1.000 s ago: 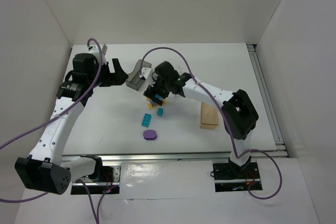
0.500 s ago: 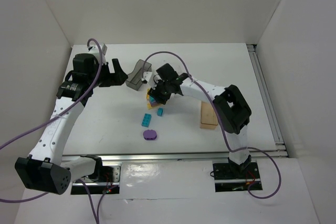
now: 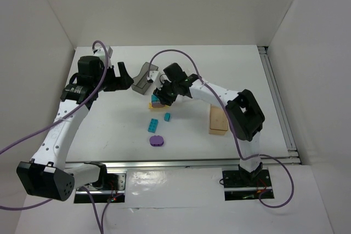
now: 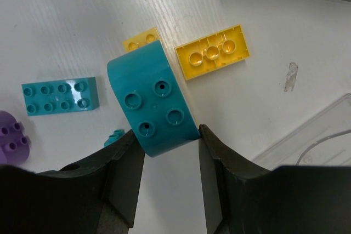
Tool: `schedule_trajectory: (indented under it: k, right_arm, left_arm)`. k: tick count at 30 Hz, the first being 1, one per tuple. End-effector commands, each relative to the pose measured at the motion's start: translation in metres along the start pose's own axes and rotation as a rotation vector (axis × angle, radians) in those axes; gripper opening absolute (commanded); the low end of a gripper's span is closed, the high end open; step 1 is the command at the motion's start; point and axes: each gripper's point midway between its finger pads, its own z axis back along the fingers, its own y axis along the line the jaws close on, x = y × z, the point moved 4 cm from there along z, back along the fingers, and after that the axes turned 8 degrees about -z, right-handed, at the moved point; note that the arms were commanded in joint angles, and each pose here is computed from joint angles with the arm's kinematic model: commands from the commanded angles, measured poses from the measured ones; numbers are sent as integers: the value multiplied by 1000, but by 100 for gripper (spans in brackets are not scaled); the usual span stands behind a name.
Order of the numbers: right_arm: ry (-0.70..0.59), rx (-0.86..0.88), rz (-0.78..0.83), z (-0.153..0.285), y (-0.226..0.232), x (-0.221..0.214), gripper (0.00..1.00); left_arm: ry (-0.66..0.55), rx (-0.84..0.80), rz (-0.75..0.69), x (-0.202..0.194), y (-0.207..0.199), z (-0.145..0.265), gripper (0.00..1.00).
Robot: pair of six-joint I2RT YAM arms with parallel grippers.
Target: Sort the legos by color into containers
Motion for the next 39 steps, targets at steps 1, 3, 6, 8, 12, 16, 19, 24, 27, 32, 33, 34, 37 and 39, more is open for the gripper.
schedule_trajectory:
  k: [1, 3, 6, 8, 12, 16, 19, 24, 27, 32, 33, 34, 37, 39]
  right_arm:
    - [-112, -2, -9, 31, 5, 30, 26]
    - [-103, 12, -57, 32, 9, 24, 20]
    - [-118, 92, -153, 37, 10, 18, 16]
    - [-150, 152, -192, 46, 12, 21, 16]
    - [-256, 347, -260, 78, 23, 26, 16]
    - [-289, 394, -322, 102, 14, 25, 16]
    - [-279, 445, -344, 115, 15, 23, 16]
    - [-294, 516, -378, 129, 14, 24, 16]
    - [-308, 528, -381, 140, 16, 27, 16]
    - [-345, 533, -399, 150, 16, 27, 16]
    - [-354, 531, -396, 151, 17, 27, 16]
    - [-354, 531, -396, 151, 17, 27, 16]
    - [-354, 563, -400, 150, 19, 27, 16]
    - [-362, 583, -389, 152, 21, 28, 16]
  left_arm:
    - [-47, 7, -25, 18, 1, 5, 100]
    - [-38, 7, -24, 16, 1, 2, 100]
    - [-17, -23, -22, 11, -2, -2, 100]
    - [5, -70, -40, 5, -7, -6, 100]
    - [6, -381, -119, -4, -41, -2, 100]
    - [-13, -623, -196, -14, -63, -2, 100]
    - [-11, -799, -228, -22, -85, -9, 100]
    - [62, -809, -254, -36, -95, -46, 100]
    - [38, -878, -317, -30, -112, -44, 100]
    - [102, -900, -337, -36, -117, -57, 100]
    - [107, -900, -335, -36, -117, -60, 100]
    - [109, -922, -339, -37, -122, -58, 100]
    - [88, -931, -348, -34, -127, -58, 100]
    - [96, -953, -341, -36, -132, -59, 95]
